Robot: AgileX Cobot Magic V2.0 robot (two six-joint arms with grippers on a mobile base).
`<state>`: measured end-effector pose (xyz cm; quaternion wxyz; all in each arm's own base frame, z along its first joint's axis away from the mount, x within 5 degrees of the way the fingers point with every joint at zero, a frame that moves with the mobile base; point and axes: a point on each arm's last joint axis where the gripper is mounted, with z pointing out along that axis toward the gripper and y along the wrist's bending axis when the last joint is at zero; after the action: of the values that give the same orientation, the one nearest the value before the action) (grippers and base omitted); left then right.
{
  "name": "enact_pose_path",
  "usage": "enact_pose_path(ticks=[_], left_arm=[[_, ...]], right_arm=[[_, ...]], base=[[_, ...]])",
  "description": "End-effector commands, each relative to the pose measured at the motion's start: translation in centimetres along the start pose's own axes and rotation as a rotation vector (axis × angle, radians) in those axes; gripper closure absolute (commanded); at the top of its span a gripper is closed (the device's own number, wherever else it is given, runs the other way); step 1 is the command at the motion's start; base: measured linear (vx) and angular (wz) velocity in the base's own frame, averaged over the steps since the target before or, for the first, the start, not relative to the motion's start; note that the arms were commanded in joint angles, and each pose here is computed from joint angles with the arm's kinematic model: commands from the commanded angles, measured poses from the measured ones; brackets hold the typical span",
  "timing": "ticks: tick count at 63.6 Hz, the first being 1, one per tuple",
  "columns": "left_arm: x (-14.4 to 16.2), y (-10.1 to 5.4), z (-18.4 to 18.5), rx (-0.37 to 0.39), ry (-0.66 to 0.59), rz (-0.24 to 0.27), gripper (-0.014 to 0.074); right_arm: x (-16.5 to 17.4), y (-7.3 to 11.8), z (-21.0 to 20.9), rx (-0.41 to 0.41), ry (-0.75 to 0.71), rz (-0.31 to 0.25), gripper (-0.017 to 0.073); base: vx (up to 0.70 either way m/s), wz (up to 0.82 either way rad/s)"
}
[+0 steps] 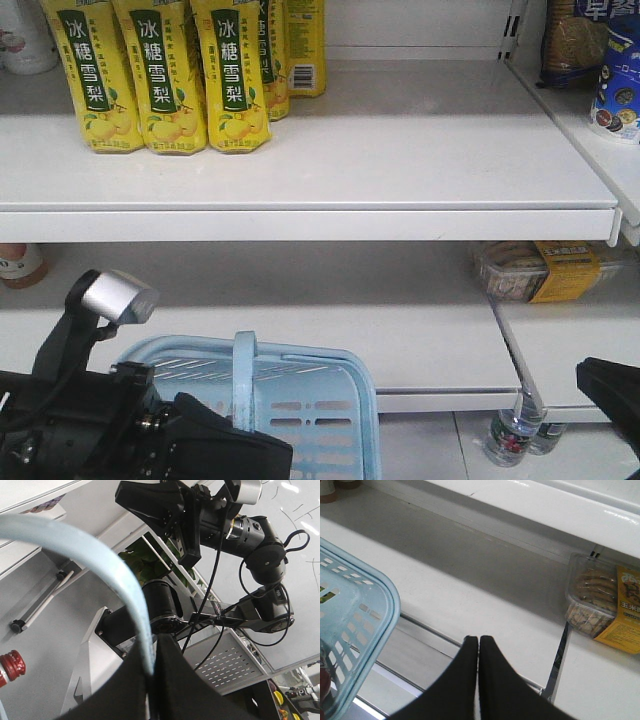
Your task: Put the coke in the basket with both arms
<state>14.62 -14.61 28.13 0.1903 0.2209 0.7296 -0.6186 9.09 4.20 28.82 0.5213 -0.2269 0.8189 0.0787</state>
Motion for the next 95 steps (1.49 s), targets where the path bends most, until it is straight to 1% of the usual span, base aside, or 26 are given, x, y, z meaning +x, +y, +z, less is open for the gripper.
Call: enact_pose_path(ticks=[1, 11, 20, 25, 28, 30, 36, 43, 47, 49, 50, 52, 53, 57, 63, 70, 73, 76, 81, 87, 90, 95], left_arm=[[-1.3, -2.3, -0.3, 0.138, -0.082, 0.028, 0.0600], [-1.4, -2.3, -0.3, 0.134, -0.089, 0.026, 0.0600], [-1.6, -2.2, -0.3, 0.130, -0.118, 0.013, 0.0600], [-1.9, -2.0, -0.3, 0.107, -0.144, 0.005, 0.0600], [-2.1, -1.7, -0.3, 0.071, -0.164, 0.012, 0.0600], [-2.2, -1.4, -0.4, 0.032, -0.183, 0.031, 0.0600], [-2.7, -0.4, -0.5, -0.090, -0.233, 0.143, 0.0600], [-3.1, 0.0, -0.7, -0.152, -0.274, 0.208, 0.0600], [-3.3, 0.2, -0.8, -0.189, -0.286, 0.263, 0.0600], [-3.4, 0.4, -0.8, -0.220, -0.289, 0.308, 0.0600], [-3.4, 0.5, -0.9, -0.235, -0.289, 0.339, 0.0600], [-3.5, 0.7, -0.9, -0.267, -0.290, 0.381, 0.0600], [-3.6, 0.8, -1.0, -0.288, -0.290, 0.411, 0.0600], [-3.7, 1.0, -1.1, -0.333, -0.291, 0.490, 0.0600], [-4.1, 1.0, -1.4, -0.369, -0.327, 0.555, 0.0600], [-4.6, 0.7, -1.9, -0.421, -0.395, 0.587, 0.0600], [-4.9, 0.5, -2.4, -0.464, -0.432, 0.606, 0.0600], [-4.9, 0.4, -2.9, -0.511, -0.469, 0.605, 0.0600], [-4.5, 0.5, -3.9, -0.595, -0.535, 0.579, 0.0600], [-3.7, 0.7, -5.3, -0.701, -0.612, 0.513, 0.0600], [-2.8, 1.0, -6.0, -0.758, -0.628, 0.475, 0.0600], [-1.6, 1.4, -6.9, -0.836, -0.639, 0.433, 0.0600]], right_arm=[[-1.3, -0.1, -0.3, 0.007, -0.086, -0.011, 0.0564], [-1.3, -0.1, -0.3, 0.007, -0.086, -0.011, 0.0564], [-1.3, -0.1, -0.3, 0.007, -0.086, -0.011, 0.0564], [-1.3, -0.1, -0.3, 0.007, -0.086, -0.011, 0.0564], [-1.3, -0.1, -0.3, 0.007, -0.086, -0.011, 0.0564], [-1.3, -0.1, -0.3, 0.007, -0.086, -0.011, 0.0564], [-1.3, -0.1, -0.3, 0.007, -0.086, -0.012, 0.0564], [-1.3, -0.1, -0.3, 0.007, -0.086, -0.012, 0.0564], [-1.3, -0.1, -0.3, 0.007, -0.086, -0.012, 0.0564], [-1.3, -0.1, -0.3, 0.007, -0.086, -0.012, 0.0564], [-1.3, -0.1, -0.3, 0.007, -0.086, -0.012, 0.0564], [-1.3, -0.1, -0.3, 0.007, -0.086, -0.012, 0.0564], [-1.3, -0.1, -0.3, 0.007, -0.086, -0.012, 0.0564], [-1.3, -0.1, -0.3, 0.007, -0.086, -0.012, 0.0564], [-1.3, -0.1, -0.3, 0.007, -0.086, -0.012, 0.0564], [-1.3, -0.1, -0.3, 0.007, -0.086, -0.012, 0.0564], [-1.3, -0.1, -0.3, 0.007, -0.086, -0.012, 0.0564], [-1.3, -0.1, -0.3, 0.007, -0.086, -0.012, 0.0564], [-1.3, -0.1, -0.3, 0.007, -0.084, -0.012, 0.0564], [-1.3, -0.1, -0.3, 0.007, -0.085, -0.012, 0.0564], [-1.3, -0.1, -0.3, 0.007, -0.085, -0.012, 0.0564], [-1.3, -0.1, -0.3, 0.007, -0.085, -0.012, 0.0564]], base=[[0.00, 0.00], [0.00, 0.00], [0.00, 0.00], [0.00, 0.00], [0.00, 0.00], [0.00, 0.00], [0.00, 0.00], [0.00, 0.00], [0.00, 0.00], [0.00, 0.00], [0.00, 0.00], [0.00, 0.00], [0.00, 0.00], [0.00, 0.00], [0.00, 0.00], [0.00, 0.00], [0.00, 0.00], [0.00, 0.00], [0.00, 0.00], [0.00, 0.00], [0.00, 0.00], [0.00, 0.00]])
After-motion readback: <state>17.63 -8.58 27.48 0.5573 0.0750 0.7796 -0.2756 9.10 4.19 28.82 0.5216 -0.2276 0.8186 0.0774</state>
